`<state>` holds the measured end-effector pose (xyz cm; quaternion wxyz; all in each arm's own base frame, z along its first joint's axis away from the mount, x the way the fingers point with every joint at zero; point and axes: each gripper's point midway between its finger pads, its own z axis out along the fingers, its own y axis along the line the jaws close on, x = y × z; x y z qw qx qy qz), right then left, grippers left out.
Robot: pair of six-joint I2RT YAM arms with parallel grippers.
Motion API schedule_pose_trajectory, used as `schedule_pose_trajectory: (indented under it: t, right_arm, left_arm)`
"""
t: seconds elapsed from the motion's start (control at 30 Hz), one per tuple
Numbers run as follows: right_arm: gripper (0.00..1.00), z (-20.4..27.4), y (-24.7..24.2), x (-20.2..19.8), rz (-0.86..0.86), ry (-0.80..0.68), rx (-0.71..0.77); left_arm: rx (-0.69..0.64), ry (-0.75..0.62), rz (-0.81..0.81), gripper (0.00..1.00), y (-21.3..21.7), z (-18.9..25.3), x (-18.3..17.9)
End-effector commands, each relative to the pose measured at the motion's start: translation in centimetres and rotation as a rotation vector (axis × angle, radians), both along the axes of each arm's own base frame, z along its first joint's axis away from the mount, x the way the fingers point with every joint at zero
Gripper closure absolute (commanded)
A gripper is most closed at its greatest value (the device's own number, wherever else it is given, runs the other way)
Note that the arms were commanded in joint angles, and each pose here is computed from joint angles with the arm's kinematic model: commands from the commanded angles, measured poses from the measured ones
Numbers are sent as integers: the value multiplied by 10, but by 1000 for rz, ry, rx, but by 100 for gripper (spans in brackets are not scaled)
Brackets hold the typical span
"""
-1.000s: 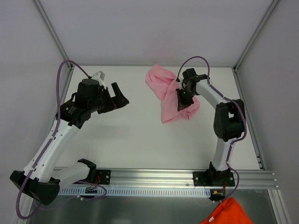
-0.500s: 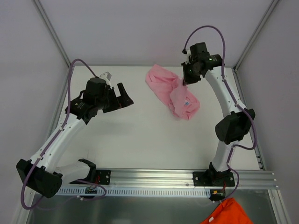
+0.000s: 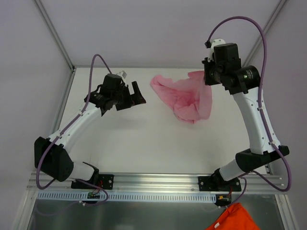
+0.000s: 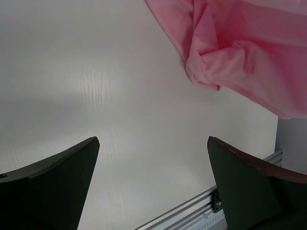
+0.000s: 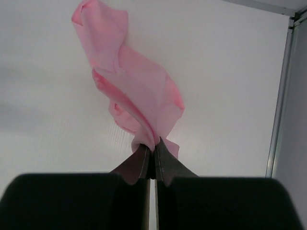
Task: Fold and stack the t-shirts
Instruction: Move the tshirt to the center of the board
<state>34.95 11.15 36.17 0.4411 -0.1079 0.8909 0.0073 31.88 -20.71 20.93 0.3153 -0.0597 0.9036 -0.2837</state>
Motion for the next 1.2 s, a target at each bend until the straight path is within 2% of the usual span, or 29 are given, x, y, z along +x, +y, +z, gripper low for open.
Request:
schedule_pose_trajectory:
  t: [0.0,0.03,0.07,0.23,0.4,0.5,0.6,0.73,0.87,1.0,1.07,1.1,1.17]
  right_arm:
    - [99,0,-16,-3,-44,-19,-69]
    - [99,-1,-15,-5,-43,-23,-73]
    - [99,3,-16,-9,-45,-48,-67]
    - [99,24,-28,-23,-77,-156,-82]
    - [99,48,-1,-55,84,-188,101]
    - [99,52,35,-83,267,-113,252]
    - [99,46,46,-106,328,-57,324]
    - [99,25,48,-128,360,12,360]
    - [99,9,56,-149,420,107,397]
    - [99,10,45,-133,348,72,326]
    - [99,5,43,-107,313,97,240]
    - [99,27,35,-99,278,40,208]
    - [99,32,38,-71,258,24,154]
  left_arm:
    - [-66,-66,-52,1,-26,27,25]
    - [-58,-42,-54,1,-30,18,34]
    - [-73,-66,-62,1,-36,30,42]
    - [-82,-52,-75,1,-54,28,74]
    - [-82,-62,-86,1,-68,35,100]
    - [-68,-58,-87,1,-73,30,114]
    - [-60,-71,-89,1,-77,35,126]
    - [-79,-108,-85,1,-84,55,143]
    - [-93,-93,-96,1,-92,56,150]
    - [-94,-78,-100,1,-91,50,144]
    - [-87,-76,-95,1,-87,47,141]
    - [-89,-86,-94,1,-86,51,138]
    - [-85,-69,-90,1,-83,40,133]
